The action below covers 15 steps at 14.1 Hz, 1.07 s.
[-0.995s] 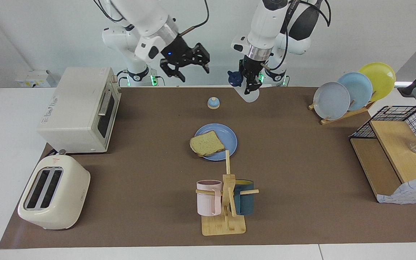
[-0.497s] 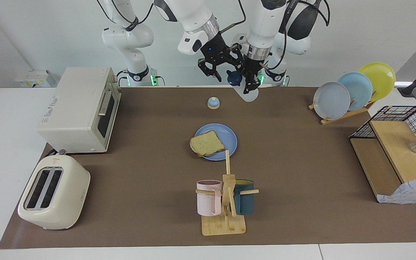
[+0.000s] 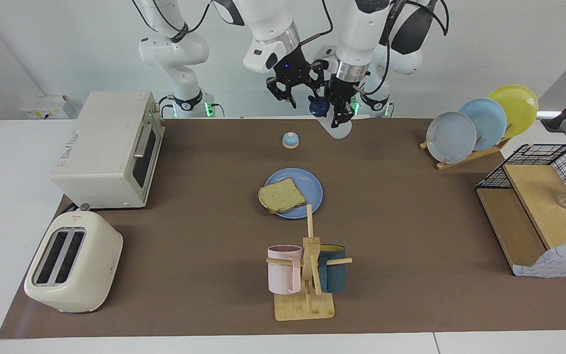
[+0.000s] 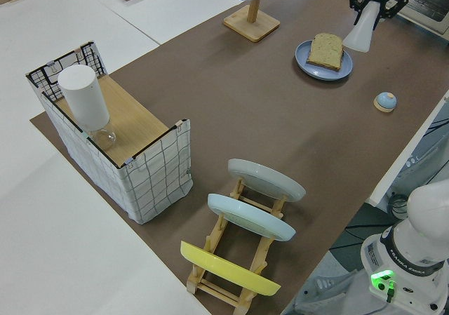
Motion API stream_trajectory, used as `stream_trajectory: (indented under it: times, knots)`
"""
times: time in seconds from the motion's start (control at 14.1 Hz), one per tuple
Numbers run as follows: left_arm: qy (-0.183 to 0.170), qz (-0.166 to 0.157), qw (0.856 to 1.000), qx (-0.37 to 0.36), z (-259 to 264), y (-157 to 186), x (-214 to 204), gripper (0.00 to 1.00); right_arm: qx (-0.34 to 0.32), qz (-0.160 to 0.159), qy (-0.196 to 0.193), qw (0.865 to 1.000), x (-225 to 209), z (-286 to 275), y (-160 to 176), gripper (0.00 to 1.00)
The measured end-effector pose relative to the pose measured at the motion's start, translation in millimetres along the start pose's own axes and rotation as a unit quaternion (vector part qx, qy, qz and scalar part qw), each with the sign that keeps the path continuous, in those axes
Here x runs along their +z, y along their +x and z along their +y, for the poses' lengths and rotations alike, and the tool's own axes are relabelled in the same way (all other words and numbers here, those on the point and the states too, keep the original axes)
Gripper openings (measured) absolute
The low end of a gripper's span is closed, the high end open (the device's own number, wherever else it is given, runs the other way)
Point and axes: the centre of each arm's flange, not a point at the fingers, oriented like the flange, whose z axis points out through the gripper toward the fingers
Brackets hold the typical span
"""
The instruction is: Put bread on plate and add seasoning
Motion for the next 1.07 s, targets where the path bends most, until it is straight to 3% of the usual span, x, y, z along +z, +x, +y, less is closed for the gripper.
stream_trajectory:
  times: [1.07]
  knots:
    - [0.0, 0.0, 1.0, -0.001, 0.0, -0.1, -0.3, 0.44, 0.013, 0.01, 0.007, 1.0, -6.7, -1.2, 2.5, 0.51]
